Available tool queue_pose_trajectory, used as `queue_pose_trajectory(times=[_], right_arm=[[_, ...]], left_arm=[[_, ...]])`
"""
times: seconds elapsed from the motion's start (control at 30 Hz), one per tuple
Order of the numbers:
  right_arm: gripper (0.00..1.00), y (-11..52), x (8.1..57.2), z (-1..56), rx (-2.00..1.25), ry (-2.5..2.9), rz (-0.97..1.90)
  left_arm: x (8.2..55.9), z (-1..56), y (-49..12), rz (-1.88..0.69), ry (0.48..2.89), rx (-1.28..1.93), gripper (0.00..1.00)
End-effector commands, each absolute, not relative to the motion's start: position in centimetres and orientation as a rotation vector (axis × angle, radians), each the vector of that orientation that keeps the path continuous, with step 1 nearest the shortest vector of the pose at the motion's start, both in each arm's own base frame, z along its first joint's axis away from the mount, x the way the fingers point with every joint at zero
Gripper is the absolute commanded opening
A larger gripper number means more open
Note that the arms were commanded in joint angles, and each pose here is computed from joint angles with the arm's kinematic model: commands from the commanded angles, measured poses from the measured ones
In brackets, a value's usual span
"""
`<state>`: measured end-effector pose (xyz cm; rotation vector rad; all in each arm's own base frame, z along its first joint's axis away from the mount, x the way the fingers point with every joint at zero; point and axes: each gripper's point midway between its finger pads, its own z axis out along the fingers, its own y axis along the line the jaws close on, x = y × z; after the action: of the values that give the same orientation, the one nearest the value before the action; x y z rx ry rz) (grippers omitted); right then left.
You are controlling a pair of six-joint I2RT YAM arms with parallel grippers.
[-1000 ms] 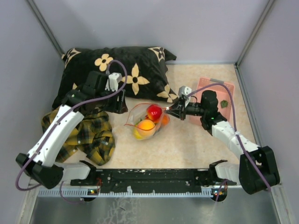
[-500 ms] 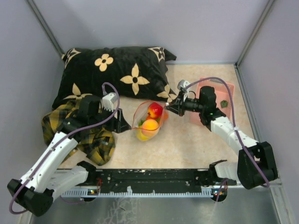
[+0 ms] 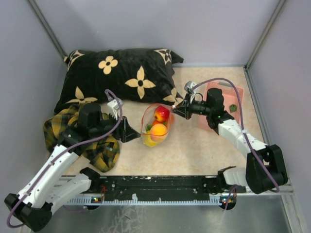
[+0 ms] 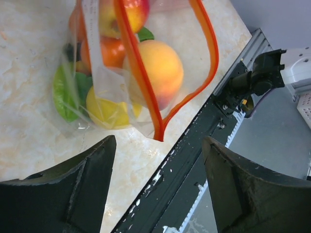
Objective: Place the food in the zip-top bag and seal the zipper
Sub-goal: Zip the zipper food storage bag at the center of the board.
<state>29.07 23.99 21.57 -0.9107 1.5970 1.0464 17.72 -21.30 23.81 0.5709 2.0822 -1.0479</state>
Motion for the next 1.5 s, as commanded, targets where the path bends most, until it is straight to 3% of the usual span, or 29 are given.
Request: queue_pose_trajectory(times=[0.0, 0.33, 0.57, 0.7, 0.87, 0.9, 1.1, 1.47], right_arm=[[0.0, 24.5, 30.3, 24.4, -0.904, 1.516, 1.021], [0.0, 24.6, 30.4, 24.5, -0.892, 1.522, 1.032], [0.0, 24.5, 30.3, 24.5, -0.894, 1.522, 1.03], [0.0, 24.4, 30.1, 24.4, -0.907, 1.531, 1.024], [0.0, 23.7, 29.5, 23.4, -0.926, 1.577, 1.003], [0.0, 23.5, 29.3, 23.2, -0.923, 1.586, 0.999], [0.0, 22.3, 27.9, 22.6, -0.915, 1.584, 0.984], [0.0, 22.0, 25.7, 22.5, -0.91, 1.509, 0.99]], left_arm=[[17.3, 23.7, -22.6, -1.048, 2.042, 0.626, 0.77], [18.0, 21.7, -23.0, -0.786, 2.045, 0.651, 0.72], [19.0, 20.6, -23.8, -0.72, 2.057, 0.674, 0.61], [19.5, 21.7, -24.1, -0.704, 2.01, 0.705, 0.43], [20.5, 24.1, -22.7, -0.622, 1.947, 0.651, 0.04], [20.7, 24.8, -22.2, -0.604, 1.926, 0.626, 0.0], [21.9, 27.6, -19.8, -0.495, 1.829, 0.536, 0.0], [25.3, 25.3, -17.2, -0.366, 1.943, 0.372, 0.0]])
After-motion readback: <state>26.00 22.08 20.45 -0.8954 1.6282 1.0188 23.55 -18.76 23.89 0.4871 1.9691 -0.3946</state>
